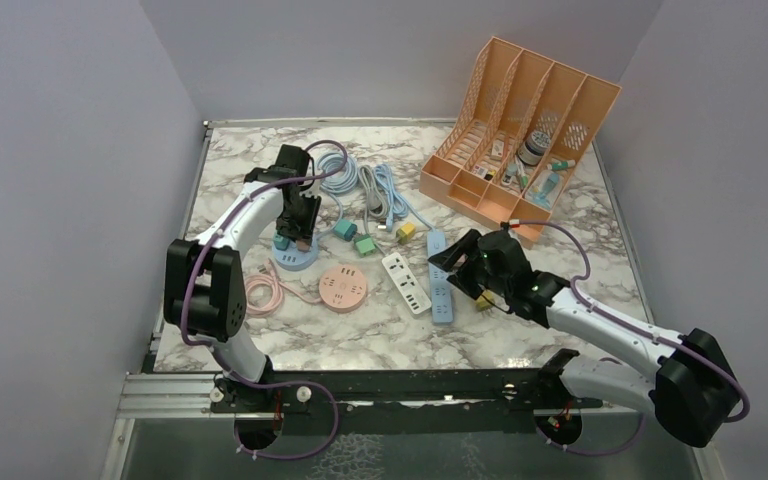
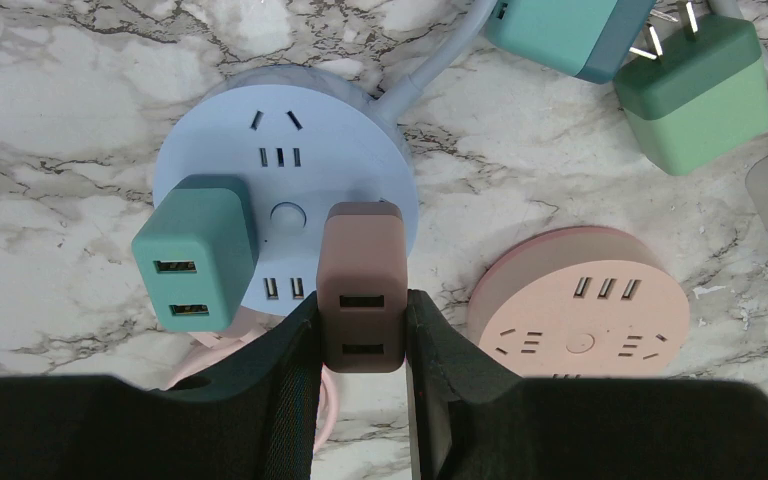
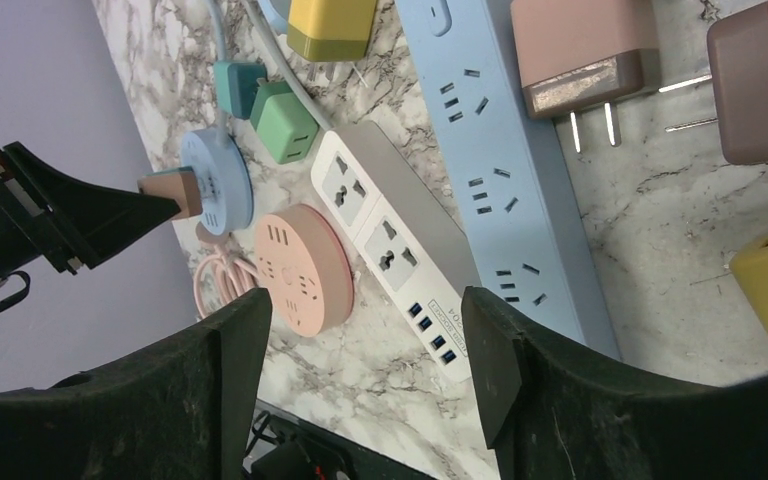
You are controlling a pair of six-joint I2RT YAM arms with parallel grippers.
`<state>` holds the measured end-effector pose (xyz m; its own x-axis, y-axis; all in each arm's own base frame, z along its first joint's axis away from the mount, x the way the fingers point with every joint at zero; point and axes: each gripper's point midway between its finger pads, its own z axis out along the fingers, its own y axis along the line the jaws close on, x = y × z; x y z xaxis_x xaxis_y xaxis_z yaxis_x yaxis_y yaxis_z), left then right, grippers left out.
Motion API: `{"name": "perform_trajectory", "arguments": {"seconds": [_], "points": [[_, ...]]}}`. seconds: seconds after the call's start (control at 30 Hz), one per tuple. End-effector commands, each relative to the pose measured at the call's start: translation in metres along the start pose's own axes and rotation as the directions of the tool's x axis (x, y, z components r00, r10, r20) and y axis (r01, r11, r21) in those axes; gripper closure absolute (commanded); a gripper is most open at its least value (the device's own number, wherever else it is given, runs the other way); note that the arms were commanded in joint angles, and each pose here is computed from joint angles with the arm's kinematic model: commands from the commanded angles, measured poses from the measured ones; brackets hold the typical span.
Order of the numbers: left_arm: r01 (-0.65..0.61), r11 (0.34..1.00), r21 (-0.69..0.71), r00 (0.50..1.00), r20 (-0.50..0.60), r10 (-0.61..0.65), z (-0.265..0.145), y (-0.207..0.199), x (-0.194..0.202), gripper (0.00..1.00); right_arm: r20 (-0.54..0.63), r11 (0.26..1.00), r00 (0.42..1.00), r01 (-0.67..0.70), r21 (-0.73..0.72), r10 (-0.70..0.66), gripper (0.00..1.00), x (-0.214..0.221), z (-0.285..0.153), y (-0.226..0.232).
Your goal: Insert the plug
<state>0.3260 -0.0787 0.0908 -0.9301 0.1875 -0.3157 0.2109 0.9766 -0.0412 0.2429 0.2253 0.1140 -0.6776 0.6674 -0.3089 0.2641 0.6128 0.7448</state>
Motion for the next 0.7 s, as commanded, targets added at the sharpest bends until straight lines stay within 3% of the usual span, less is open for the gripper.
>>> {"name": "perform_trajectory", "arguments": {"seconds": [0.0, 0.67], "points": [[0.004, 1.000, -0.018, 1.000, -0.028, -0.004, 0.003, 0.005, 0.002, 1.00, -0.014, 1.000, 1.000, -0.013, -0.021, 0.013, 0.30, 0.002, 0.001, 0.007], [0.013, 0.998, -0.062, 0.997, -0.080, -0.018, 0.029, 0.012, 0.014, 1.00, -0.023, 0.999, 0.999, -0.046, -0.009, 0.046, 0.32, 0.006, 0.003, -0.003]]}}
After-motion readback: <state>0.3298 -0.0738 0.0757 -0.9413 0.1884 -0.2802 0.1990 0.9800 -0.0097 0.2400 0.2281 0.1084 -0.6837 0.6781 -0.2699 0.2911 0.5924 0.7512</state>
